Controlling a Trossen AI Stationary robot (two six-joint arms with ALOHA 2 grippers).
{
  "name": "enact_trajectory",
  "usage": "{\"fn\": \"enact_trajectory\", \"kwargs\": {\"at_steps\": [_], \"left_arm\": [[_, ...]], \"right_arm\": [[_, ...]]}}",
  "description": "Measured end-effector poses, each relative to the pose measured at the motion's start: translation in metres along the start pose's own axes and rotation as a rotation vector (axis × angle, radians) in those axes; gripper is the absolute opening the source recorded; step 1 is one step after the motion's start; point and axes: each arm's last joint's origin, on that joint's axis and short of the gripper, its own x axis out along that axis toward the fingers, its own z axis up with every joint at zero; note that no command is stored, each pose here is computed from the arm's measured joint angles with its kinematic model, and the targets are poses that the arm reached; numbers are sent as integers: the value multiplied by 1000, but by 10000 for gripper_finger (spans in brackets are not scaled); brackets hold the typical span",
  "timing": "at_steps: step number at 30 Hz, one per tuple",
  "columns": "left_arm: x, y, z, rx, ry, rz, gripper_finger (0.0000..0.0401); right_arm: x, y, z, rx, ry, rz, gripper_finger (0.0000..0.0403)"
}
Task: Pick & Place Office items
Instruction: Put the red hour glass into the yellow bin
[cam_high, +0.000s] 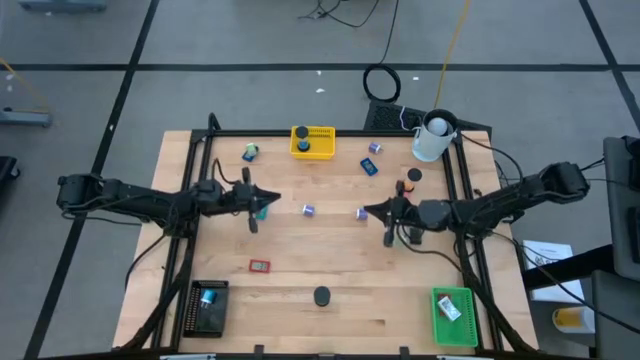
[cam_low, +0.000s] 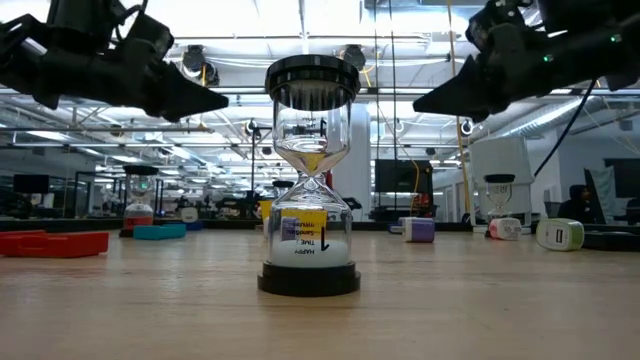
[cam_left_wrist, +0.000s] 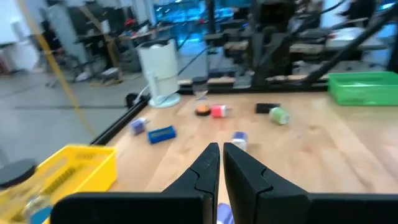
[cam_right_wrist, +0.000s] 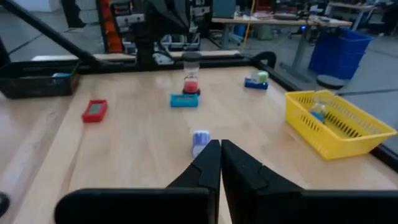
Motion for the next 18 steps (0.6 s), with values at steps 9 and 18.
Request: {"fn": "enact_trajectory", "kwargs": {"at_steps": [9,18], "left_arm": [[5,8,18,-78,241,216,31],[-6,12,60,-193,622,258,49]], "right_arm": [[6,0,-2,-7,12,-75,8],[15,10,-10,0,-6,-48,9]]}}
